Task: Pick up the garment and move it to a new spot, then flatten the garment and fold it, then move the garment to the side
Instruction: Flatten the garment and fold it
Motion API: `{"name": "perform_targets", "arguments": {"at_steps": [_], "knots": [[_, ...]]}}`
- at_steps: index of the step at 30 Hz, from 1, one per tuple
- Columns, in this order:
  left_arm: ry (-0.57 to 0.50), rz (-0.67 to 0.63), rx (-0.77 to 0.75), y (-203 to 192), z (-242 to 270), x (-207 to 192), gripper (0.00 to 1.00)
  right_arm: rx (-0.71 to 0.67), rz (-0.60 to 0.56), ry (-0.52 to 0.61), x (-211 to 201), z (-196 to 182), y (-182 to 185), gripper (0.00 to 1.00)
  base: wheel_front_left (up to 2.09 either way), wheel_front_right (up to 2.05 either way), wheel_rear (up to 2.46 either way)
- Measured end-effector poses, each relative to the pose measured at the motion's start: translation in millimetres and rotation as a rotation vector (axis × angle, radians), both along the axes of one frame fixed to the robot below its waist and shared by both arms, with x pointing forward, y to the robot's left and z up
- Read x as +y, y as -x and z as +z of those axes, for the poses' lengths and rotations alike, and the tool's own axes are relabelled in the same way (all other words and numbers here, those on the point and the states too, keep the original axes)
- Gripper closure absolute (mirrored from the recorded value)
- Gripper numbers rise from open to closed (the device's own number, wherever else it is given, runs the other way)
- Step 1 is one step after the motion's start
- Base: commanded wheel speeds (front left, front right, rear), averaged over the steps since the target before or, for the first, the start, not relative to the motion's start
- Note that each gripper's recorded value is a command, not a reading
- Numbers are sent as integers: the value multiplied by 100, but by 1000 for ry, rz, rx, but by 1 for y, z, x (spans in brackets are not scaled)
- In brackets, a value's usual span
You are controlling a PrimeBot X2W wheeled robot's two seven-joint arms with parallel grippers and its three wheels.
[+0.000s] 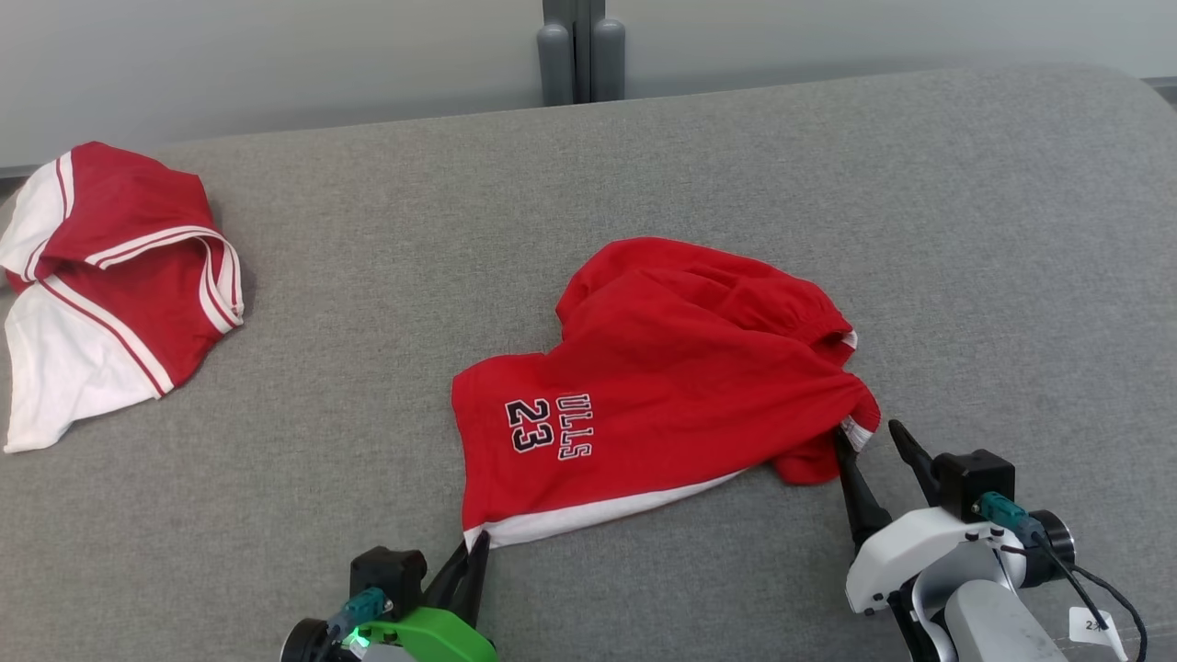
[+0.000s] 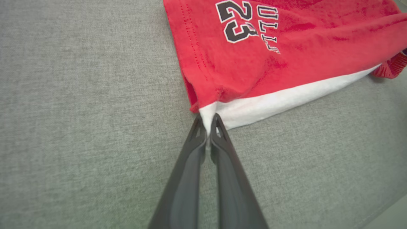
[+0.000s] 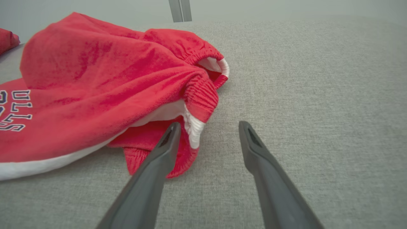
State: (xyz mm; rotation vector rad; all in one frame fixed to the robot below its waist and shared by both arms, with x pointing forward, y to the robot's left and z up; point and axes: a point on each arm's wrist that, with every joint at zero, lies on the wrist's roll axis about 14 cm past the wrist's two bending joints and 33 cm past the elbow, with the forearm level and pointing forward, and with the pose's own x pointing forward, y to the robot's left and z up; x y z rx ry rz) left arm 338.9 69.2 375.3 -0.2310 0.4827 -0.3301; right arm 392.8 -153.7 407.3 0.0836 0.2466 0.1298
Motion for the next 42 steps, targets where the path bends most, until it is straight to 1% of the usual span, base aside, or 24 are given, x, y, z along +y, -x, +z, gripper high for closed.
{"name": "perform_targets", "arguments": {"at_steps": [1,2,3,7,11,15,19,21,23,24,25,26,29,31,34,37,38,40,42], "knots": [[2,5,-6,-1,1,1,100,-1,3,-4,1,0,-2,72,0,0,0],[5,10,-12,-2,2,2,100,-1,6,-7,3,1,-3,97,0,0,0],[9,16,-20,-3,4,2,100,1,12,-11,5,0,-3,100,0,0,0],[20,39,-66,-10,14,5,100,-20,23,-24,10,7,-5,100,0,0,0],[54,76,-190,-27,43,9,100,-75,45,-26,17,24,-7,100,0,0,0],[84,97,-359,-48,92,12,100,-177,54,-33,20,56,-10,100,0,0,0],[101,98,-548,-61,153,16,100,-324,69,-110,30,106,-10,100,0,0,0],[110,94,-630,-62,182,16,100,-402,82,-128,34,133,-7,100,0,0,0],[106,76,-730,-61,216,15,100,-490,90,-187,37,166,-3,100,0,0,0],[103,71,-776,-59,232,15,100,-527,97,-196,38,180,0,100,0,0,0],[102,57,-836,-56,253,14,100,-578,110,-187,37,198,4,100,0,0,0],[102,43,-958,-48,297,14,100,-676,130,-169,35,234,14,100,0,0,0],[107,15,-1107,-30,350,12,100,-784,156,-136,33,276,32,100,0,0,0],[104,-7,-1171,-19,375,10,100,-841,166,-114,31,299,44,100,0,0,0],[85,-55,-1202,-12,394,3,100,-890,174,-92,28,322,57,100,0,0,0],[55,-92,-1192,-17,402,-1,100,-889,173,-69,25,331,57,100,0,0,0],[49,-93,-1180,-23,403,0,100,-876,168,-61,22,330,53,100,0,0,0],[74,-89,-1122,-37,397,1,100,-809,163,-86,21,318,42,100,0,0,0],[66,-96,-1028,-60,380,1,100,-733,157,-111,20,302,22,100,0,0,0]]}}
